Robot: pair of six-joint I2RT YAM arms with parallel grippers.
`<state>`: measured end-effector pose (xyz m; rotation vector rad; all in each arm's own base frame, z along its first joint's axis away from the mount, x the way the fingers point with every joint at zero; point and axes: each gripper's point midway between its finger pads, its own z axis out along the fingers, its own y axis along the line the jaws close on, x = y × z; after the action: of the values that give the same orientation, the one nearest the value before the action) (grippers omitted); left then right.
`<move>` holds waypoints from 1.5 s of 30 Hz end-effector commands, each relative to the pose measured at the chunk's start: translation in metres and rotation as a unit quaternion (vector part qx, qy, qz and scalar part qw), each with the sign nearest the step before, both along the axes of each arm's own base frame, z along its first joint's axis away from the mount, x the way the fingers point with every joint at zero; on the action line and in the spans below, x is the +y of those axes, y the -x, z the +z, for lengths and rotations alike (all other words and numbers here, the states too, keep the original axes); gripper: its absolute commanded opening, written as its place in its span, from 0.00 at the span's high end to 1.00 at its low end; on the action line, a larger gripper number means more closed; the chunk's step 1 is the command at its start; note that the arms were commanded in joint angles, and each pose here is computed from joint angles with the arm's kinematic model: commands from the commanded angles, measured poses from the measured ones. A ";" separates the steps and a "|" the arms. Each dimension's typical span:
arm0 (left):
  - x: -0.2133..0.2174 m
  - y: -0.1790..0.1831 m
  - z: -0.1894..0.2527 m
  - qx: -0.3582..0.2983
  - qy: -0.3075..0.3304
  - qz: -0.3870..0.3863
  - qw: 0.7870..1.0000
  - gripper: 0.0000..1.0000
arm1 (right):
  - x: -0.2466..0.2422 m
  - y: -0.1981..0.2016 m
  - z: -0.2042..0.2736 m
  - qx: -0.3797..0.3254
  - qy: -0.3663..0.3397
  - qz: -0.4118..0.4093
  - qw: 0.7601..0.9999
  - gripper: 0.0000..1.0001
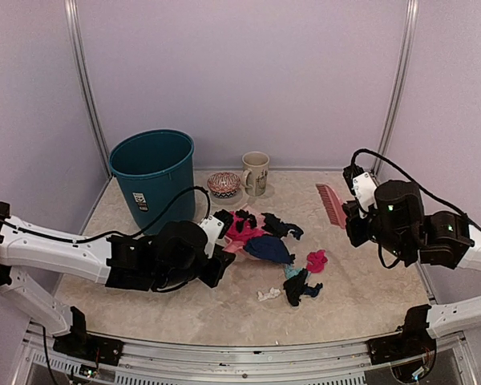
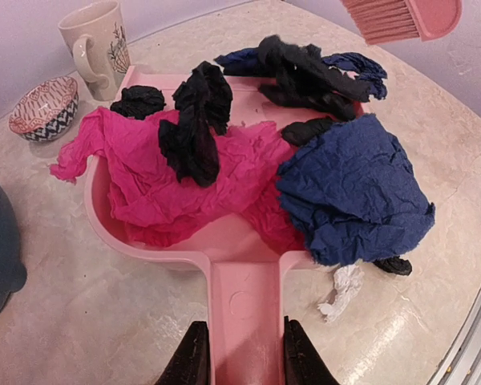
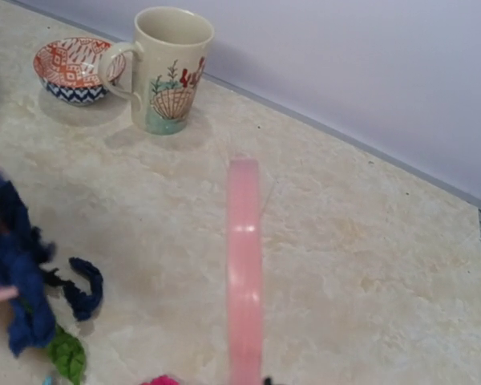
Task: Sweep away the paper scraps from the table
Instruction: Dump the paper scraps in the dustpan into the trash bin.
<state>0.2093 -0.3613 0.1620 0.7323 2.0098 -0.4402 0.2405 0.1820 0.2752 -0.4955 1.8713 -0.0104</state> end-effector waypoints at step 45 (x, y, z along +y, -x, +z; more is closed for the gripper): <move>0.169 -0.105 0.210 0.119 0.268 0.074 0.953 1.00 | 0.015 -0.006 -0.006 -0.010 -0.010 0.009 1.000 1.00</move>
<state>0.3221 -0.1932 0.3644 0.2113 2.0438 -0.6979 0.2462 0.1924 0.2604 -0.5138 1.8687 -0.0190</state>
